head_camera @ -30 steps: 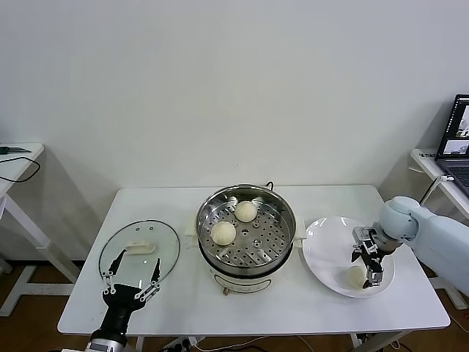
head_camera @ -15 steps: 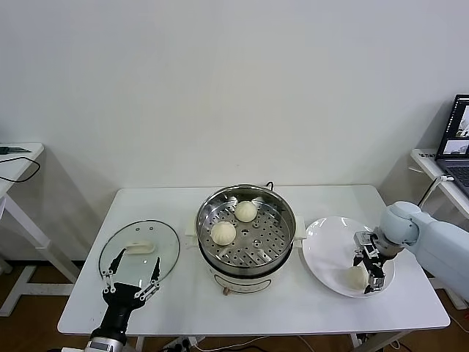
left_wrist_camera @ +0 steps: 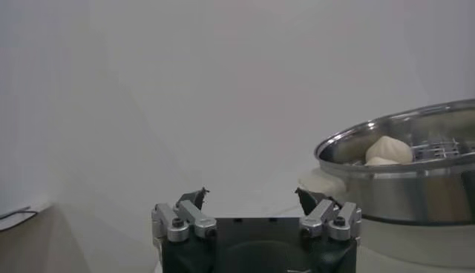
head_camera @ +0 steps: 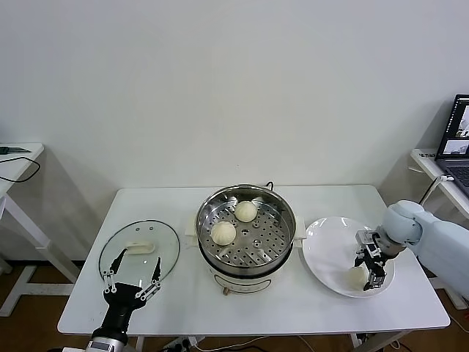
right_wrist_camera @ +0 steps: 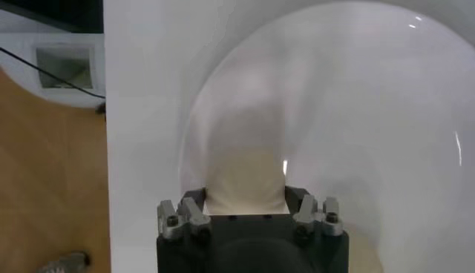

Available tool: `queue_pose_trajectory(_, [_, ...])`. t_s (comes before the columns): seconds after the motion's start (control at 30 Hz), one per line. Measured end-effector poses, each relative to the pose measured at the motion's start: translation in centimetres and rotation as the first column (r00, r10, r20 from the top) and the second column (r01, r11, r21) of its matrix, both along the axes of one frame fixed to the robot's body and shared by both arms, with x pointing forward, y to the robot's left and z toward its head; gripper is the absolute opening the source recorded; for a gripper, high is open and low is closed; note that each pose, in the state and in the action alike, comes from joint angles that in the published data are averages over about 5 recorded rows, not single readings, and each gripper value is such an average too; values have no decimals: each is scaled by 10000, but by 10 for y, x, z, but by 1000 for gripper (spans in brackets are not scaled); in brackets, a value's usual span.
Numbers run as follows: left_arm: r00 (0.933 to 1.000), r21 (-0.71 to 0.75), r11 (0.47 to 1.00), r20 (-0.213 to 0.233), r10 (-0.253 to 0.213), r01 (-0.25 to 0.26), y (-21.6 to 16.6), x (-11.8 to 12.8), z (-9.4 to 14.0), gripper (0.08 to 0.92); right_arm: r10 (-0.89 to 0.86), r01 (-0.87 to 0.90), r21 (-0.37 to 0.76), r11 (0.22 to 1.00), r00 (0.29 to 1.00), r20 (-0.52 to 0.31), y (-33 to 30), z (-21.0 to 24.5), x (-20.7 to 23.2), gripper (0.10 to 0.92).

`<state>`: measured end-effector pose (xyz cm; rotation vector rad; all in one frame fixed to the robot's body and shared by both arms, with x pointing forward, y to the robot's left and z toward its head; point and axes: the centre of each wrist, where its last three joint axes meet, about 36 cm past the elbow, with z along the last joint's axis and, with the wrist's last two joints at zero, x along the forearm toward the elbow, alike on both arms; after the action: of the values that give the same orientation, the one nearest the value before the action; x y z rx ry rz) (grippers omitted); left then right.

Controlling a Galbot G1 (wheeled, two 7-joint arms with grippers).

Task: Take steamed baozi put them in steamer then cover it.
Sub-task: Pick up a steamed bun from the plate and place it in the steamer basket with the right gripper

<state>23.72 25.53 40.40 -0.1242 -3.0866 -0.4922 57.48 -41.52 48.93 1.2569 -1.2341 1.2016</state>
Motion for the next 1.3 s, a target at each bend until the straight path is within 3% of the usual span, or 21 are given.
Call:
queue_pose_trajectory(0.4, [10000, 91, 9999, -7, -44, 44, 1, -3, 2, 823, 684, -737, 541, 9958, 9932, 945, 15, 99, 14, 704])
queue_pose_trajectory(0.7, [10000, 113, 9999, 50, -58, 57, 1, -3, 5, 823, 3229, -3455, 675, 9360, 9189, 2266, 72, 205, 23, 704])
queue_pose_trajectory(0.9, [10000, 137, 9999, 76, -43, 42, 2, -3, 6, 823, 5766, -6004, -88, 7996, 7637, 2902, 129, 252, 20, 704])
queue_pose_trajectory(1.3, [9999, 152, 9999, 136, -54, 52, 3, 0, 7, 823, 9175, -9082, -2136, 3598, 3028, 2579, 246, 254, 11, 704])
